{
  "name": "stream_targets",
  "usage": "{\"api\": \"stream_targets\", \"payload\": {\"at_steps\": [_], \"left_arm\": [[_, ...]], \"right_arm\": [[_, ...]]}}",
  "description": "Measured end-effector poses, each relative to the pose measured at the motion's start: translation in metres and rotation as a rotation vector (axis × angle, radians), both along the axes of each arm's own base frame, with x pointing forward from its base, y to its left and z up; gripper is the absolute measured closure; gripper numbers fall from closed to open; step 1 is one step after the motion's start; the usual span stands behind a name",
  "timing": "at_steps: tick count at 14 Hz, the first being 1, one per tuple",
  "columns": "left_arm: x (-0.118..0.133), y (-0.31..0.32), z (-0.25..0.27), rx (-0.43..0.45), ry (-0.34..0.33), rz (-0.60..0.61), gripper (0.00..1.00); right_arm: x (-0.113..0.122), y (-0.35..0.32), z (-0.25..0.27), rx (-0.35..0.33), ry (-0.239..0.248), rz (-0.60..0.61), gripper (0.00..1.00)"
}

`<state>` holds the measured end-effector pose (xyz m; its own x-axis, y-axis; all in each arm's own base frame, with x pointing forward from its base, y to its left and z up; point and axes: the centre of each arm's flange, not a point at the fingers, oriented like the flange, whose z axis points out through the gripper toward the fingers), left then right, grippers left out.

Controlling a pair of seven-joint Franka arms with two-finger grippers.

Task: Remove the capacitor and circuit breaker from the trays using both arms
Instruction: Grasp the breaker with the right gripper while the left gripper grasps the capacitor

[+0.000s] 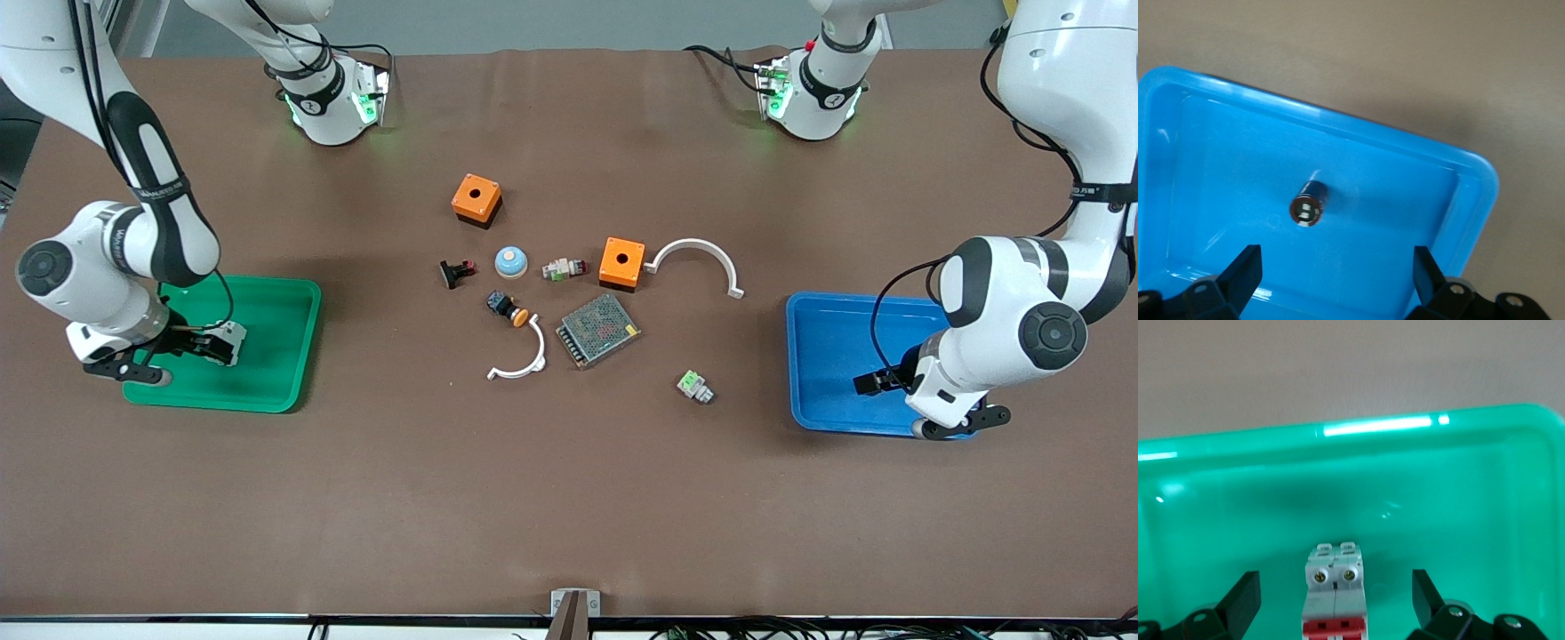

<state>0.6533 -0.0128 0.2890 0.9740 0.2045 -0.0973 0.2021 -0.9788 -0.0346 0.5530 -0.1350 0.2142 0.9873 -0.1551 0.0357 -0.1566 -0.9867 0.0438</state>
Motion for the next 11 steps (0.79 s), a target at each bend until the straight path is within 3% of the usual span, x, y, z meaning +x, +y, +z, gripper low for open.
{"api": "stream_targets", "payload": {"at_steps": [4, 6, 9, 11], "left_arm": [[-0.003, 0.022, -0.01, 0.031, 0.027, 0.006, 0.01], [-0.005, 0.036, -0.027, 0.04, 0.053, 0.015, 0.01], [-0.007, 0.037, -0.063, 0.026, 0.083, 0.018, 0.01], [-0.005, 0.034, -0.078, 0.019, 0.082, 0.019, 0.02]], "right_arm": [[-0.01, 0.002, -0.012, 0.007, 0.034, 0.002, 0.04], [-0.016, 0.001, -0.016, 0.019, 0.082, 0.009, 0.19], [-0.016, -0.001, -0.01, 0.038, 0.15, 0.011, 0.56], [0.001, 0.001, 0.012, 0.048, 0.175, 0.022, 0.6]]}}
